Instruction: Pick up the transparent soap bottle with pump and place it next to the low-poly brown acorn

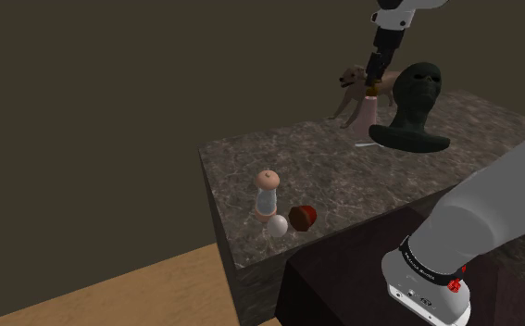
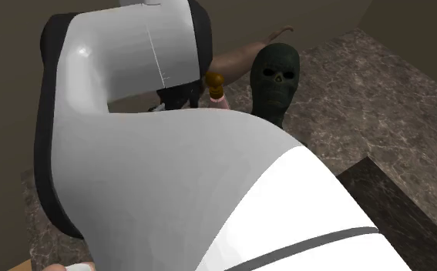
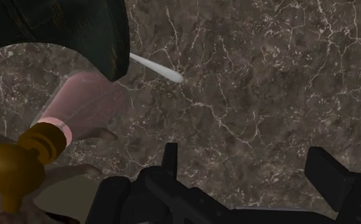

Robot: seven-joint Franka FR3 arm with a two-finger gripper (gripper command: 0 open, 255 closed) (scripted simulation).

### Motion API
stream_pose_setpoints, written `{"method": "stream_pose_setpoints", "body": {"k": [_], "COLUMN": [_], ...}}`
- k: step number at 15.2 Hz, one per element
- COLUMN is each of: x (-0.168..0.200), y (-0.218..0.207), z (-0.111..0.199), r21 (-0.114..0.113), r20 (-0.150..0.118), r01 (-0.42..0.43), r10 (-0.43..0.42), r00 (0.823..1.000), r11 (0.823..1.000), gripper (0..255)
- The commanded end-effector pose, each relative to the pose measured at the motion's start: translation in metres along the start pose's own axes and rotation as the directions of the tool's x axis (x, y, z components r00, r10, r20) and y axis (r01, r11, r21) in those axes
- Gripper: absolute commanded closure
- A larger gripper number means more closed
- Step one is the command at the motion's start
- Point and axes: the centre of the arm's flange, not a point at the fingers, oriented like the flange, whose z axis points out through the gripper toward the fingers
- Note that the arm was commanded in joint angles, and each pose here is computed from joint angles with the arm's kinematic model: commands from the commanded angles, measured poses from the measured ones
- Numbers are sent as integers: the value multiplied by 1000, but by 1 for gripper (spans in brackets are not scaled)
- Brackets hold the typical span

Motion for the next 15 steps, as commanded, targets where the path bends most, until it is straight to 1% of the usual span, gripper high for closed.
{"method": "stream_pose_setpoints", "body": {"k": [1, 15], "x": [7, 47], "y": [26, 204], "z": [4, 24], "r21": [-3, -16], "r20": [4, 28], "r01": [2, 9], "r10": [-2, -9], "r00": [1000, 1000], "r11": [1000, 1000], "gripper": [0, 0]}}
